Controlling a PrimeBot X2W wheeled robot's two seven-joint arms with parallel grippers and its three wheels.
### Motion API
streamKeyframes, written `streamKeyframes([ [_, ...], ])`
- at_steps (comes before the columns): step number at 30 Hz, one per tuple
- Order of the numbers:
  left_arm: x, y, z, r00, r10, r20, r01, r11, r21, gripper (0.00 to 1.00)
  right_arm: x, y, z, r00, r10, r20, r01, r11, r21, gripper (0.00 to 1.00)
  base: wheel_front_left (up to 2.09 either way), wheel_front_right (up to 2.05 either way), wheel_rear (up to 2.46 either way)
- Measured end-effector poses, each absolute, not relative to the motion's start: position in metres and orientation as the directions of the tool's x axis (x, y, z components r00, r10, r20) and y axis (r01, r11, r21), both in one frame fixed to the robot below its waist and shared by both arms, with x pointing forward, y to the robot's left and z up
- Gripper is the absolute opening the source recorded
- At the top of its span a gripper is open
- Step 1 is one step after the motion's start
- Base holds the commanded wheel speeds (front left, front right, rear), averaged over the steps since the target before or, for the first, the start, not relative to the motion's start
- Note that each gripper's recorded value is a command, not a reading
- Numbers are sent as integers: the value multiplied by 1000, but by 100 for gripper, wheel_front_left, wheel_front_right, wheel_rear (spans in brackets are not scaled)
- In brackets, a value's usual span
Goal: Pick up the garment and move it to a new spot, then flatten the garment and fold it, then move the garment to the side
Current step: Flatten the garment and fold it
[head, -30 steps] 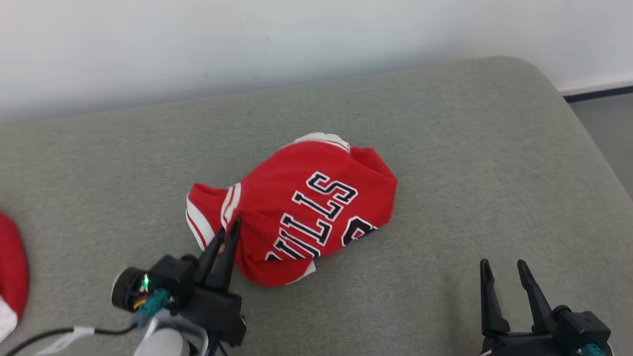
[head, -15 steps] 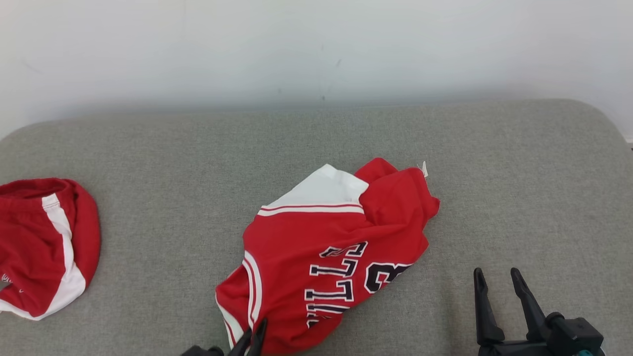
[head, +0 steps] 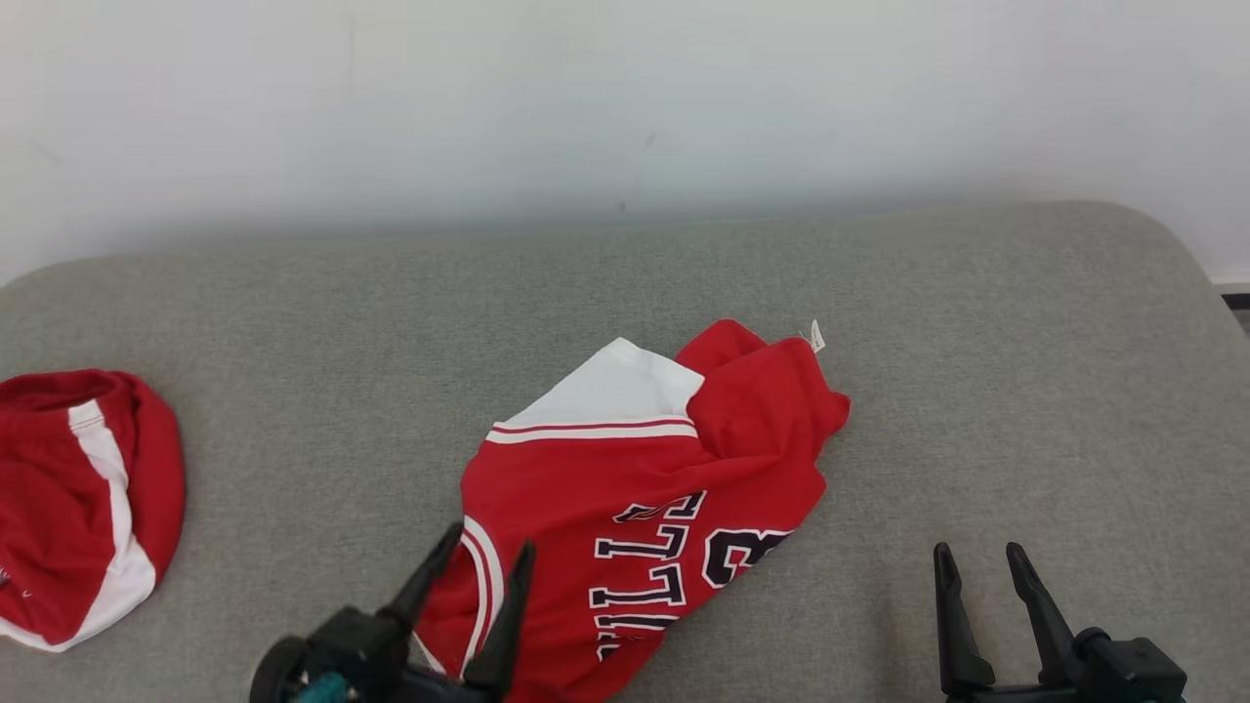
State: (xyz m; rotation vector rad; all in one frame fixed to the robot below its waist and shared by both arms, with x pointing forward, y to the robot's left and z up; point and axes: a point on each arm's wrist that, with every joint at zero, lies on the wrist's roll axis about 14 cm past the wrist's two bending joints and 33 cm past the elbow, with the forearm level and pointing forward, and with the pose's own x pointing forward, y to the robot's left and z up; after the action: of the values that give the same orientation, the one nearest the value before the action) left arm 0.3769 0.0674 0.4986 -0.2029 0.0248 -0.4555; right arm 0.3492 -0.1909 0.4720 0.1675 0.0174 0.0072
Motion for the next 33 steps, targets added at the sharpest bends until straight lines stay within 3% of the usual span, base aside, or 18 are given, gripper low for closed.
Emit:
streamKeyframes([
  [8, 414, 68, 503, 891, -453, -4, 447, 880, -162, 100, 347, -206, 471, 999, -38, -23, 42, 985, 167, 100, 0, 0, 0],
  [15, 432, 75, 456, 884, -434, -172, 398, 893, -210, 100, 344, -221, 462, 994, -90, -54, 98, 981, 165, 100, 0, 0, 0],
  [25, 434, 76, 404, 809, -438, -393, 362, 897, -254, 100, 343, -230, 453, 989, -119, -83, 131, 978, 162, 100, 0, 0, 0],
  [26, 436, 77, 405, 809, -435, -395, 354, 897, -264, 79, 344, -230, 455, 990, -117, -79, 128, 978, 163, 100, 0, 0, 0],
  [27, 437, 77, 406, 808, -435, -398, 356, 898, -260, 37, 345, -229, 456, 991, -115, -74, 126, 978, 164, 100, 0, 0, 0],
  [28, 440, 78, 408, 812, -434, -392, 357, 899, -255, 24, 346, -229, 456, 991, -113, -72, 124, 979, 165, 100, 0, 0, 0],
  [29, 444, 78, 412, 817, -434, -381, 360, 899, -252, 0, 346, -228, 457, 991, -112, -71, 123, 979, 165, 100, 0, 0, 0],
  [33, 452, 69, 432, 827, -460, -323, 389, 883, -263, 0, 346, -228, 459, 992, -110, -65, 119, 979, 167, 100, 0, 0, 0],
])
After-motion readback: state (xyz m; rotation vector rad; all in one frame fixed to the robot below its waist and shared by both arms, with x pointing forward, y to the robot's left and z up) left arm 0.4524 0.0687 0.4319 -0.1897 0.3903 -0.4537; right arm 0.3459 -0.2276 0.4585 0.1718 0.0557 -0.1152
